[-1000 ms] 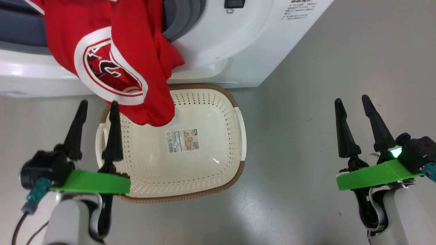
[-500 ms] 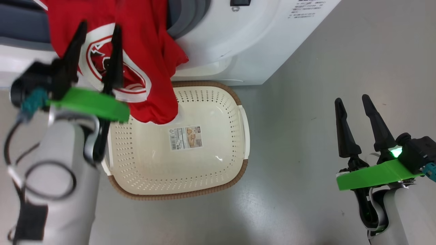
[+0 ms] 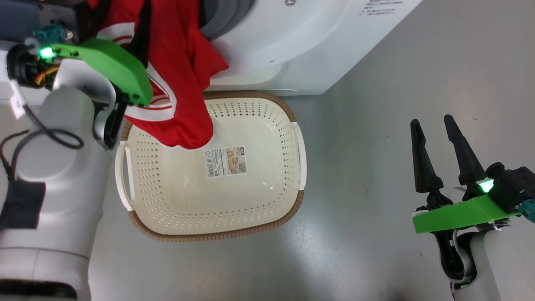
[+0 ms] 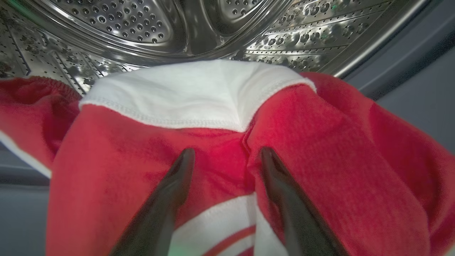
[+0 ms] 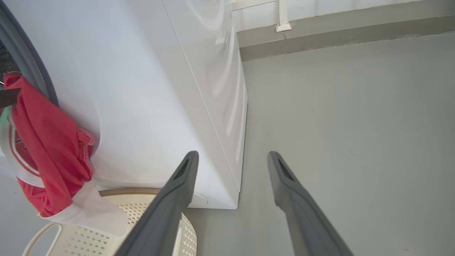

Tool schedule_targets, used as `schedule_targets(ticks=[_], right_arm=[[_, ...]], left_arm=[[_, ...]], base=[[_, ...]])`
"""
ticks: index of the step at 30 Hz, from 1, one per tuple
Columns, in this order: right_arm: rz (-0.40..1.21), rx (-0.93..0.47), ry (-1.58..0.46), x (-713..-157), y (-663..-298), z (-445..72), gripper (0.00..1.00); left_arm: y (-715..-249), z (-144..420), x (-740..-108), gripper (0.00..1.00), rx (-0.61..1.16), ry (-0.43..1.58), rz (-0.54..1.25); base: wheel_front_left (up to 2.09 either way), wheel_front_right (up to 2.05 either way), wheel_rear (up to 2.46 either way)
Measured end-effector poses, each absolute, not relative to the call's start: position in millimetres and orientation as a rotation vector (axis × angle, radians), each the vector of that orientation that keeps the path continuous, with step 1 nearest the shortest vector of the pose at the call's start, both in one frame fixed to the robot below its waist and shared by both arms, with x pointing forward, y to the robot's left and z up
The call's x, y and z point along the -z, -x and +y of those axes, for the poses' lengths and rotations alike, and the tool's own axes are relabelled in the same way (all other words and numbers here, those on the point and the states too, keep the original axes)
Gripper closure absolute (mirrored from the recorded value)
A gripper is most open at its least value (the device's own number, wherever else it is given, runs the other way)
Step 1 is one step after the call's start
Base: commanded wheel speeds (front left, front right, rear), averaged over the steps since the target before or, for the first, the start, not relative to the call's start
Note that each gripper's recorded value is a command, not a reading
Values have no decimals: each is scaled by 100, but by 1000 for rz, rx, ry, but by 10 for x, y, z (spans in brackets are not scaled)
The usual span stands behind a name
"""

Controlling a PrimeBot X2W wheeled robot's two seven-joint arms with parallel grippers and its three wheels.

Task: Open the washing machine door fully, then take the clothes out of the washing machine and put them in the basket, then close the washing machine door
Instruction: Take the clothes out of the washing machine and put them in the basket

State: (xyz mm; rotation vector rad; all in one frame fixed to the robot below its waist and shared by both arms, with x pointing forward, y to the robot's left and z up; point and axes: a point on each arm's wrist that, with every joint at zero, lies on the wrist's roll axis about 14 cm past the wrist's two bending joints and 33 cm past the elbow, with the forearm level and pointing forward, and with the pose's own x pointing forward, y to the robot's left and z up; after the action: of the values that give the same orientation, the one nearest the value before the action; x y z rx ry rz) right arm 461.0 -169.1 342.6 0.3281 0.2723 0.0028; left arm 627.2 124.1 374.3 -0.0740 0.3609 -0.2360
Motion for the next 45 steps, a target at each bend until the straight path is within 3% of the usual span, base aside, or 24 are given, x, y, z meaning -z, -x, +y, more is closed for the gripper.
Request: schedule_targets(ticks=[10,11,14,15,22,33,45], right_arm=[[270,0,-326,-3422,-4628,-1707,0],[268,0,-325,-3428,-4630,-1709,0],[269,2,-325,-3428,-4626,-1718,0],[269,3,-325,-3429,-4625,-1720,0],[262,1,-325,-3456,-4631,-1716,0],[237,-12,-330,-3565,-4655,-1677,0],[216,-37,-336,-3679,-4658,-1594,0]], left_arm=[[-6327,1218,-3611,0,242,41,419],[-6330,1208,-3599,51,244,39,423],[-6333,1196,-3581,81,248,45,426],[-6334,1197,-3576,99,247,44,429],[-6329,1208,-3614,100,245,41,400],[-6408,1203,-4113,100,224,159,208],[-6049,1353,-4435,100,183,231,56]], base=[[0,0,0],[0,0,0],[0,0,0],[0,0,0],[0,0,0],[0,0,0],[0,0,0]])
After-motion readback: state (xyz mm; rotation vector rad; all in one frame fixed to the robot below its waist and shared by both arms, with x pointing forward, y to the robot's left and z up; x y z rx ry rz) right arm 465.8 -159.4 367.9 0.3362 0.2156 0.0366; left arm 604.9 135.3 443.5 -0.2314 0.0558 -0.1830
